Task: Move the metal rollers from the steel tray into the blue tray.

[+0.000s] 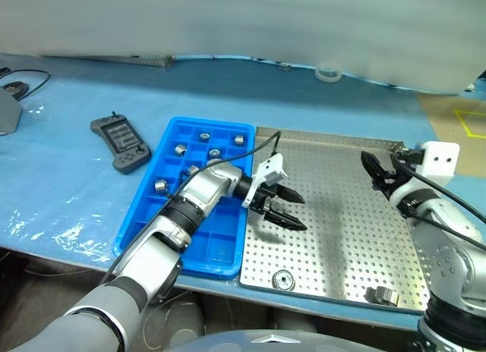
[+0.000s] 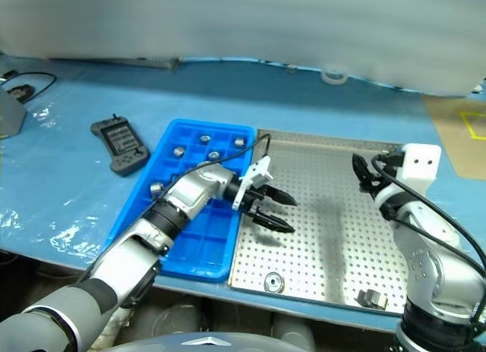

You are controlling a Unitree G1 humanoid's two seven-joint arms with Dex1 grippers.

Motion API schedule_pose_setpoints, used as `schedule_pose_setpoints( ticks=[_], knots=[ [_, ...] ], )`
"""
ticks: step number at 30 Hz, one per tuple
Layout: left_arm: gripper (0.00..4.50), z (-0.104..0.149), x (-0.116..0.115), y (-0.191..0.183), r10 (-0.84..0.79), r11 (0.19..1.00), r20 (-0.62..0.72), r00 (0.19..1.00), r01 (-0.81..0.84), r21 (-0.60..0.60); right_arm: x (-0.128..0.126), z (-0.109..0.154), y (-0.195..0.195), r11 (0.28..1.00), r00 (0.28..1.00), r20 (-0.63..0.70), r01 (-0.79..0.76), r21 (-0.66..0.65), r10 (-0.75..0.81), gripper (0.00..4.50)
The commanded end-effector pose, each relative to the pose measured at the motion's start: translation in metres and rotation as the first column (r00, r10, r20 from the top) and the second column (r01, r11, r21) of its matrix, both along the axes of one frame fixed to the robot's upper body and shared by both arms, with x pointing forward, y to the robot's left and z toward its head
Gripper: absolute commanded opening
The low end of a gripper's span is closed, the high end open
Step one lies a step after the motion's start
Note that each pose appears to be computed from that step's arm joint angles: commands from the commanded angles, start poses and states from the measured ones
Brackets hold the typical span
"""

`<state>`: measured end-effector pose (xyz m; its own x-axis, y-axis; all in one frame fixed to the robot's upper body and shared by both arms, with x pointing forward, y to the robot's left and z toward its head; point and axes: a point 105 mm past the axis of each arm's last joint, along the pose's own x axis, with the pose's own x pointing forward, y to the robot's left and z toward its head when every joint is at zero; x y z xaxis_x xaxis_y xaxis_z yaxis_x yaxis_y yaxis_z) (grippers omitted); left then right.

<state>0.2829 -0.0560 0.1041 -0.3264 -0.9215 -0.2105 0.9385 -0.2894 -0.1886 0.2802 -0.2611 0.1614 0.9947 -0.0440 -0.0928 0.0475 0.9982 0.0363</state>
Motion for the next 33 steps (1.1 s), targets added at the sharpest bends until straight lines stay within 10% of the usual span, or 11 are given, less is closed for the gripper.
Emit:
schedule_pose_setpoints(
  ticks=[1,17,33],
  knots=[
    [4.07,-0.005,-0.019,-0.002,-0.096,0.995,0.069,0.993,0.097,-0.016,-0.017,0.013,-0.004,0.999,0.999,0.037,0.025,-0.038,-0.024,3.3],
    [4.07,-0.036,-0.047,0.019,-0.117,0.993,0.088,0.989,0.116,0.016,-0.051,-0.005,0.005,0.997,0.998,-0.056,0.016,-0.073,-0.02,3.3],
    [4.07,-0.057,-0.032,0.037,-0.33,0.943,0.455,0.827,0.264,0.204,-0.054,-0.013,0.007,0.997,0.997,-0.077,0.022,-0.07,-0.028,3.3]
  ],
)
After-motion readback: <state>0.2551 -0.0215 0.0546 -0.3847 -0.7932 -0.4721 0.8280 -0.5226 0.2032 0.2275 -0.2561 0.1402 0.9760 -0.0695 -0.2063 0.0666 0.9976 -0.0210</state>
